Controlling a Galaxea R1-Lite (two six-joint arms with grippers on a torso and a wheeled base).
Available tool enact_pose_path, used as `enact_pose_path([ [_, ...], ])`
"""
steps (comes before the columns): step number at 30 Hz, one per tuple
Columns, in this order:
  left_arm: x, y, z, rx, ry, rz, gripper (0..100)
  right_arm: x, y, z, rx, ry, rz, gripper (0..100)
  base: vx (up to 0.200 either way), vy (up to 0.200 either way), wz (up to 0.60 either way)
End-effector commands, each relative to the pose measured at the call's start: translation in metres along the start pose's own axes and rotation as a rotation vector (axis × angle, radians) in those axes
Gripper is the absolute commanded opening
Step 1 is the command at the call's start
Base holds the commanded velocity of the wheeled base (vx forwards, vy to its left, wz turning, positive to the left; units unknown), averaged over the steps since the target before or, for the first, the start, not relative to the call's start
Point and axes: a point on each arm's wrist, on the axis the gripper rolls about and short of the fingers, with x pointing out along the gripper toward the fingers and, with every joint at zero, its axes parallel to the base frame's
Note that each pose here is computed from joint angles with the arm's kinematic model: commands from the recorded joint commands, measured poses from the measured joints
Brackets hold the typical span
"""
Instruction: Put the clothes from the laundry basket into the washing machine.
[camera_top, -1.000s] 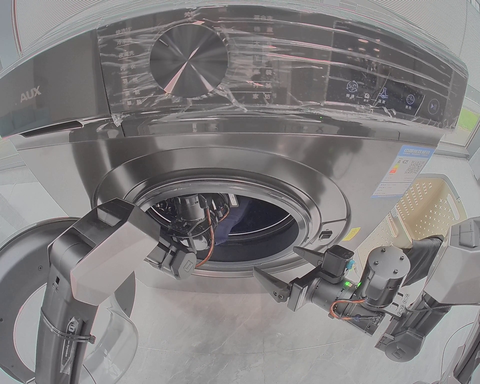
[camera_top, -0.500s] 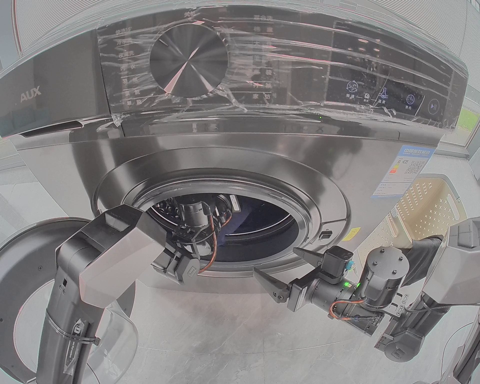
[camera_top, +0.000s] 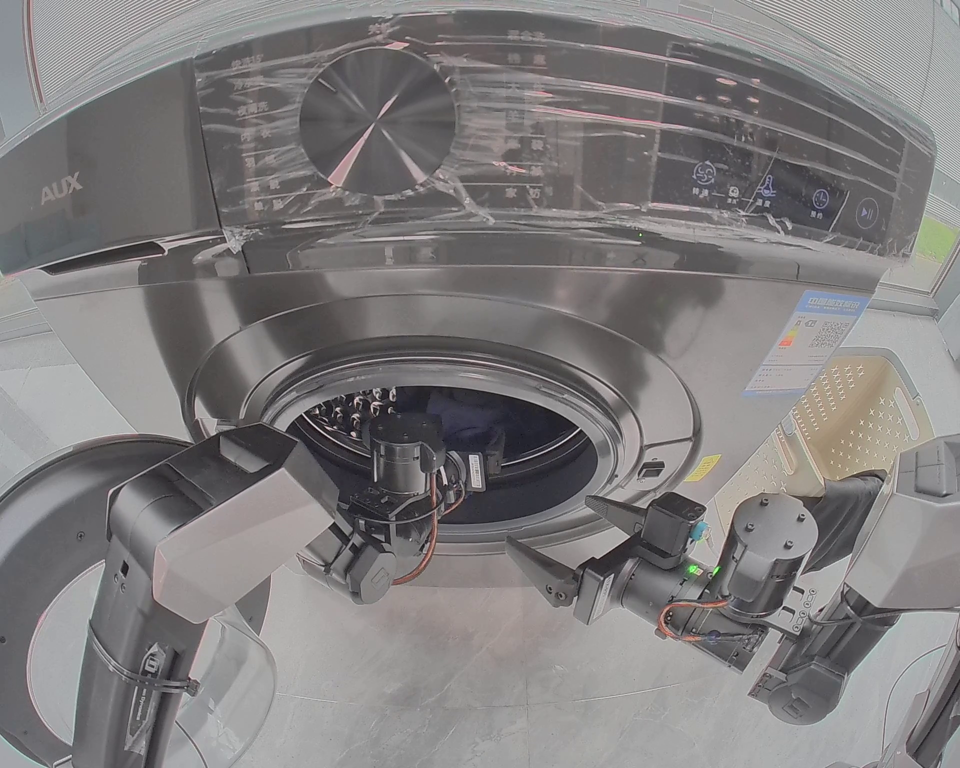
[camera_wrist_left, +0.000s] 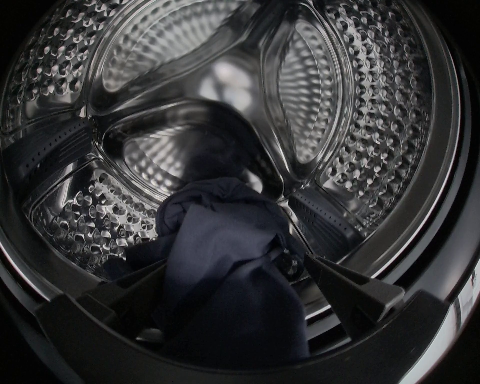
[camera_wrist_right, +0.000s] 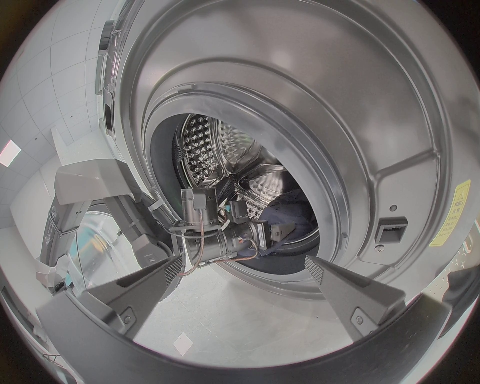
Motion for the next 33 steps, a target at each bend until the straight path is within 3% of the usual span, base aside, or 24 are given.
enact_pose_path([
  [1,0.006,0.005,-0.012,0.01,0.017,0.011,0,0.0,0.0,-0.001,0.0,0.002,0.0,100,0.0,0.0,0.0],
  [7,0.021,0.008,0.008,-0.026,-0.075,0.013,0,0.0,0.0,0.0,0.0,0.001,0.0,100,0.0,0.0,0.0],
  [12,0.037,0.006,0.032,-0.097,-0.197,0.008,0,0.0,0.0,0.0,0.002,0.001,0.0,100,0.0,0.0,0.0],
  [16,0.051,0.007,0.044,-0.126,-0.295,0.015,0,0.0,0.0,0.0,0.006,0.001,0.0,100,0.0,0.0,0.0],
  [19,0.062,0.01,0.05,-0.139,-0.375,0.033,0,0.0,0.0,0.0,0.008,0.001,0.001,100,0.0,0.0,0.0],
  [27,0.073,0.015,0.069,-0.17,-0.491,0.067,0,0.0,0.0,0.0,0.011,0.001,0.001,100,0.0,0.0,0.0],
  [33,0.074,0.017,0.068,-0.169,-0.489,0.071,0,0.001,0.0,-0.002,0.011,0.007,0.002,100,0.0,0.0,0.0],
])
